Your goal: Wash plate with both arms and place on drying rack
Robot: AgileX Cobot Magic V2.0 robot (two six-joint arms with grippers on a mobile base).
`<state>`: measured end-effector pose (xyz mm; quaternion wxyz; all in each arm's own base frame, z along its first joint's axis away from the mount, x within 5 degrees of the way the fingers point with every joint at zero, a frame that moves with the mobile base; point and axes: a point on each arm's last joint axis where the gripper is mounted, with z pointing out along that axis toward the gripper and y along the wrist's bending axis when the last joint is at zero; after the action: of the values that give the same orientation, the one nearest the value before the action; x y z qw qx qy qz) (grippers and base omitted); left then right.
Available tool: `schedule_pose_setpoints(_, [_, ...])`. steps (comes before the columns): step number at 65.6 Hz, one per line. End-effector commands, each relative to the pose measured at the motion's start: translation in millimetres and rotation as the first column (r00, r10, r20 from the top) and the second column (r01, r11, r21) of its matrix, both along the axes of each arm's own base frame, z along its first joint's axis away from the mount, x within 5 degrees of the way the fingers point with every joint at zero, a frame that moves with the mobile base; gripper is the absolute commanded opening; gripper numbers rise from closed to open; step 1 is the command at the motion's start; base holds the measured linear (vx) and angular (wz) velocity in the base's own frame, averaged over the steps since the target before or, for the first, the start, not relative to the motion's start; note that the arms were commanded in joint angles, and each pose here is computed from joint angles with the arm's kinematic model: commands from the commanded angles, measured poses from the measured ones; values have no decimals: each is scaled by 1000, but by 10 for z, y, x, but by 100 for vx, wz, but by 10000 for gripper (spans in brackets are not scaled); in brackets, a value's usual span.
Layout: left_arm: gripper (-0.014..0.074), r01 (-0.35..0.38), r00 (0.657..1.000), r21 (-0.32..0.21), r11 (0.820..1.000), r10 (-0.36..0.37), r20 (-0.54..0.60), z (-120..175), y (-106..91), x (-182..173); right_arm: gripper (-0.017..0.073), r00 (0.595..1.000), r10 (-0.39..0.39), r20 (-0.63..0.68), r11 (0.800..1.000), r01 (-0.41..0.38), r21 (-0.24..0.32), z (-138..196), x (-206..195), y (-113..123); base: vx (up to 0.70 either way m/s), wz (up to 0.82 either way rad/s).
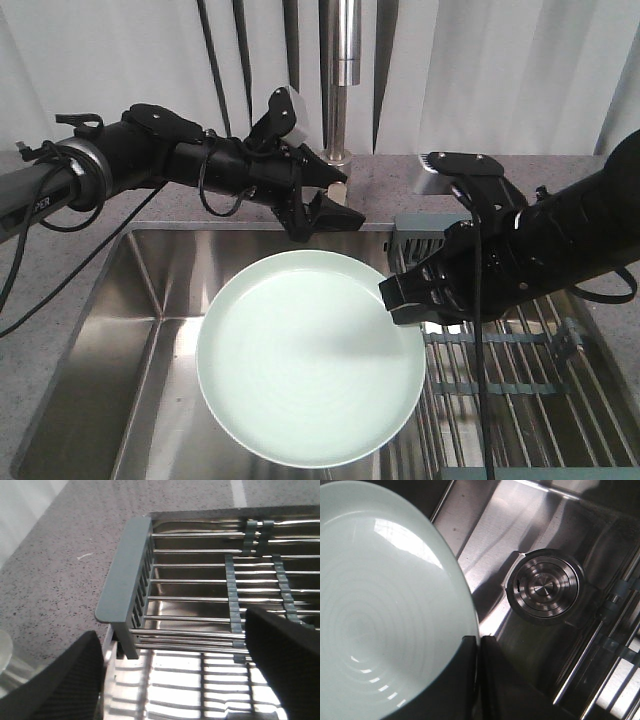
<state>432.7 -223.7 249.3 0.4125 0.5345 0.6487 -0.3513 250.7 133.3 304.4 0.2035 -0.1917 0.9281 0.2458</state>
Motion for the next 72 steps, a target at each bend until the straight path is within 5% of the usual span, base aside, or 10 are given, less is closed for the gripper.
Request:
schedule_pose_setpoints(1, [521,92,995,-81,992,-90,33,462,-35,-194,-1,997,-19,73,998,15,55,195,-15,0,0,0])
schedule_pose_setpoints(15, [519,79,997,-72,994,-79,6,479,-21,-203,-1,997,-19,73,998,15,55,195,-15,0,0,0])
schedule_pose_setpoints(24, [519,37,999,5,999,-37,9,580,37,-244,-1,997,-19,73,998,15,55,195,-15,0,0,0])
schedule_pose_setpoints(33, [519,-131,991,93,987,132,-3,794,158,-272,-1,997,-20,74,998,16,55,195,-14,0,0,0])
schedule_pose_setpoints(38, [519,-269,961,123,955,275,-34,932,246,-284,-1,997,-20,74,998,16,55,195,-14,0,0,0])
schedule_pose_setpoints(48, [519,-435,892,196,879,450,-38,1146,421,-365,-1,997,-20,74,998,16,55,195,-14,0,0,0])
schedule_pose_setpoints(66, [519,-658,690,350,667,720,-76,1347,788,-525,-1,997,-20,74,998,16,55,195,-14,0,0,0])
schedule_pose_setpoints(72, [519,-680,641,377,629,759,-110,1381,897,-577,-1,997,-20,74,998,16,55,195,-14,0,0,0])
